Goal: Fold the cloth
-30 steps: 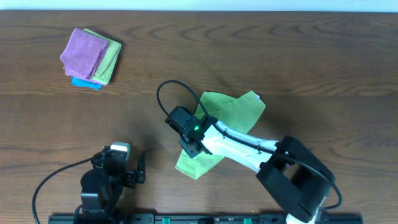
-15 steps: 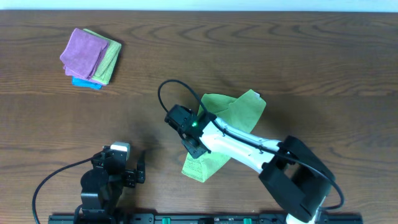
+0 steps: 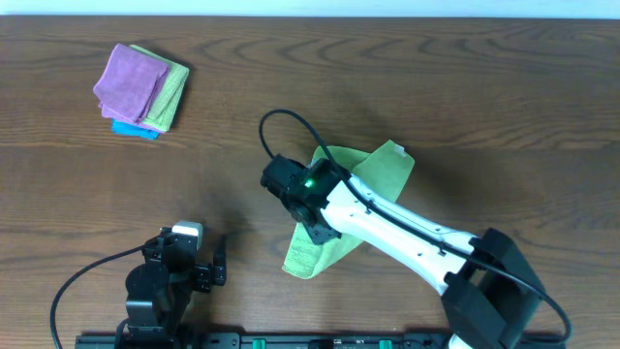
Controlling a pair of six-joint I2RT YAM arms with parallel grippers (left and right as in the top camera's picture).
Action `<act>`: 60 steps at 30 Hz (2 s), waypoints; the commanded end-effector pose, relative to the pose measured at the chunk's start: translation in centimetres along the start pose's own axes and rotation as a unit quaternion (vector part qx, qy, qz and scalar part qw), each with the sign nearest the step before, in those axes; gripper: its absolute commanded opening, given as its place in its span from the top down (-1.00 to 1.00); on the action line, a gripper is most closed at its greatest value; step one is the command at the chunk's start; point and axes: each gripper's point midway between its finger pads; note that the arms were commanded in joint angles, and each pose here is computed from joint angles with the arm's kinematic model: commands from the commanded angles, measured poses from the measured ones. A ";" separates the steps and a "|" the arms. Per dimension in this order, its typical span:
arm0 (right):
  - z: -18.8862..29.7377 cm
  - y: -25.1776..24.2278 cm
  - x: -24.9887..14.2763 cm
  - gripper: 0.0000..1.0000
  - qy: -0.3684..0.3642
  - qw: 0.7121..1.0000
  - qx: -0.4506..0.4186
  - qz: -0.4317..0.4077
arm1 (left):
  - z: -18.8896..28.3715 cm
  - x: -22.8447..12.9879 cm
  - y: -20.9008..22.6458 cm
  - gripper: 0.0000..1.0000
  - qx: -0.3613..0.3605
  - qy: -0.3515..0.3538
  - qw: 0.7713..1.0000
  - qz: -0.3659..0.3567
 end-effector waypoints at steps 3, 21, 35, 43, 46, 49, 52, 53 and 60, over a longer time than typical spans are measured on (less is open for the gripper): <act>0.8 -2.4 -1.4 0.97 0.018 0.995 -0.044 -0.086 | -0.1 -0.1 0.1 -0.91 0.004 0.000 1.000 0.003; 2.1 -3.1 -7.9 -0.61 0.170 0.978 -0.049 -0.108 | -0.1 -0.1 0.1 -0.91 0.004 0.000 1.000 0.003; -1.9 -2.3 1.8 0.63 0.025 0.993 0.013 -0.118 | -0.1 -0.1 0.1 -0.91 0.004 0.000 1.000 0.003; -5.1 -6.1 0.2 0.04 0.082 0.986 -0.005 -0.144 | -0.1 -0.1 0.1 -0.91 0.004 0.000 1.000 0.003; -5.9 -7.4 1.2 0.07 0.070 0.984 -0.006 -0.163 | -0.1 -0.1 0.1 -0.91 0.004 0.000 1.000 0.003; -6.5 -8.3 2.2 0.18 0.068 0.980 0.022 -0.184 | -0.1 -0.1 0.1 -0.91 0.004 0.000 1.000 0.003; -6.5 -7.4 1.8 0.31 0.095 0.977 0.078 -0.176 | -0.1 -0.1 0.1 -0.91 0.004 0.000 1.000 0.003; -6.4 -7.1 1.5 0.33 0.103 0.976 0.090 -0.169 | -0.1 -0.1 0.1 -0.91 0.004 0.000 1.000 0.003; -7.9 -5.2 -0.5 0.21 0.111 0.985 0.096 -0.095 | -0.1 -0.1 0.1 -0.91 0.004 0.000 1.000 0.003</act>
Point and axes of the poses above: each gripper's point midway between its finger pads, its own z axis back along the fingers, its own y axis along the line the jaws close on, x = y × z, and after that the axes turned 6 degrees about -z, right-handed
